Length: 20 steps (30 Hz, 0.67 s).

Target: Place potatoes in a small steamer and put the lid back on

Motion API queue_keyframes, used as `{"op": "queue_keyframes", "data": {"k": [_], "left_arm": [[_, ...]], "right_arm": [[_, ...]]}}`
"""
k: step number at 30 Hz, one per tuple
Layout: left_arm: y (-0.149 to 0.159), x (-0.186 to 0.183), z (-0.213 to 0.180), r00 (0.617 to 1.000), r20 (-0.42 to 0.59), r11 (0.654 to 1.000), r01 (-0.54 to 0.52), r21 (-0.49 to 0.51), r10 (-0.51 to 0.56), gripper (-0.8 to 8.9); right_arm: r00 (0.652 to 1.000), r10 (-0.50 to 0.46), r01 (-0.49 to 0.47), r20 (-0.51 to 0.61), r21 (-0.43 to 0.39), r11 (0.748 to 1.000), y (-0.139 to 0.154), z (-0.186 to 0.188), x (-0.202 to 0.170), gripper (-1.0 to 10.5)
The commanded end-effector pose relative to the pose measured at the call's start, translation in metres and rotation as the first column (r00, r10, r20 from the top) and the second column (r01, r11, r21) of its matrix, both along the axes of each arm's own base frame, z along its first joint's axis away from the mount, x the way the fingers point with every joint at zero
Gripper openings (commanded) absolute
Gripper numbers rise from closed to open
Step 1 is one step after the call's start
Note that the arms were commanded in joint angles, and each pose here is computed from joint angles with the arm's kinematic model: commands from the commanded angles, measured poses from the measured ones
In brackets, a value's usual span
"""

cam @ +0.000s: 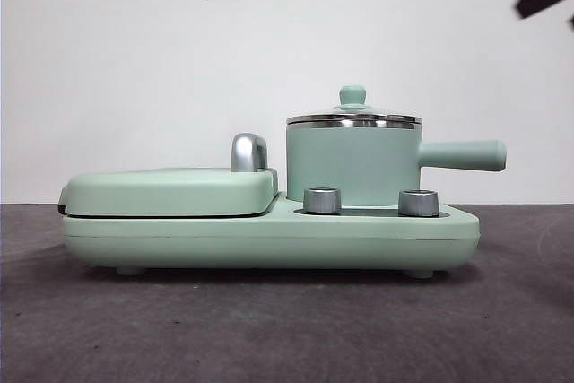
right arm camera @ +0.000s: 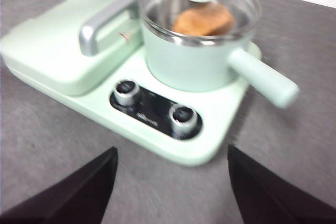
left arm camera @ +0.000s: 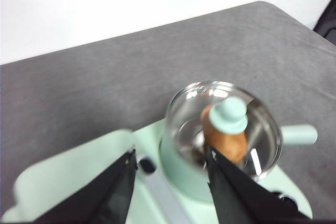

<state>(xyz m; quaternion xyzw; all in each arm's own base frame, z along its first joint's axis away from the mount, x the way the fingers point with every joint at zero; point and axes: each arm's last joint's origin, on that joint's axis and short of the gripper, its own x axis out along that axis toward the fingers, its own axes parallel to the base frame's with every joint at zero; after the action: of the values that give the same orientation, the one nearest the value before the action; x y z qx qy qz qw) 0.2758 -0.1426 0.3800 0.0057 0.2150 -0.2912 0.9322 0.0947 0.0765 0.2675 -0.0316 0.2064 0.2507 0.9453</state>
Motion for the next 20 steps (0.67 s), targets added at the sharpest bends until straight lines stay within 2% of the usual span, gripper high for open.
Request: {"op": "queue_keyframes", "data": {"k": [1,10,15,20], "left_arm": [[0.01,-0.017,-0.006,1.0,-0.003,1.0,-0.009,-0.009,0.009,2.18],[0.048,-0.091,-0.046,0.999,-0.02,0.996,-0.042,-0.075,0.041,2.18],[0.062,-0.12,-0.067,0.998,-0.045,0.993,-0.058,-0.1,0.054,2.18],[0.07,-0.137,-0.079,0.993,-0.105,0.994,-0.071,-0.084,0.062,2.17]], "right_arm": [[0.999,0.042,-0.042,0.008,0.009,0.999,0.012,0.001,0.01,3.3],[0.994,0.111,-0.112,0.012,0.023,0.993,0.041,-0.005,0.04,3.3],[0.992,0.122,-0.122,0.009,0.027,0.992,0.049,-0.005,0.048,3.3],[0.992,0.129,-0.129,0.014,0.034,0.991,0.054,0.0,0.054,3.3]]}}
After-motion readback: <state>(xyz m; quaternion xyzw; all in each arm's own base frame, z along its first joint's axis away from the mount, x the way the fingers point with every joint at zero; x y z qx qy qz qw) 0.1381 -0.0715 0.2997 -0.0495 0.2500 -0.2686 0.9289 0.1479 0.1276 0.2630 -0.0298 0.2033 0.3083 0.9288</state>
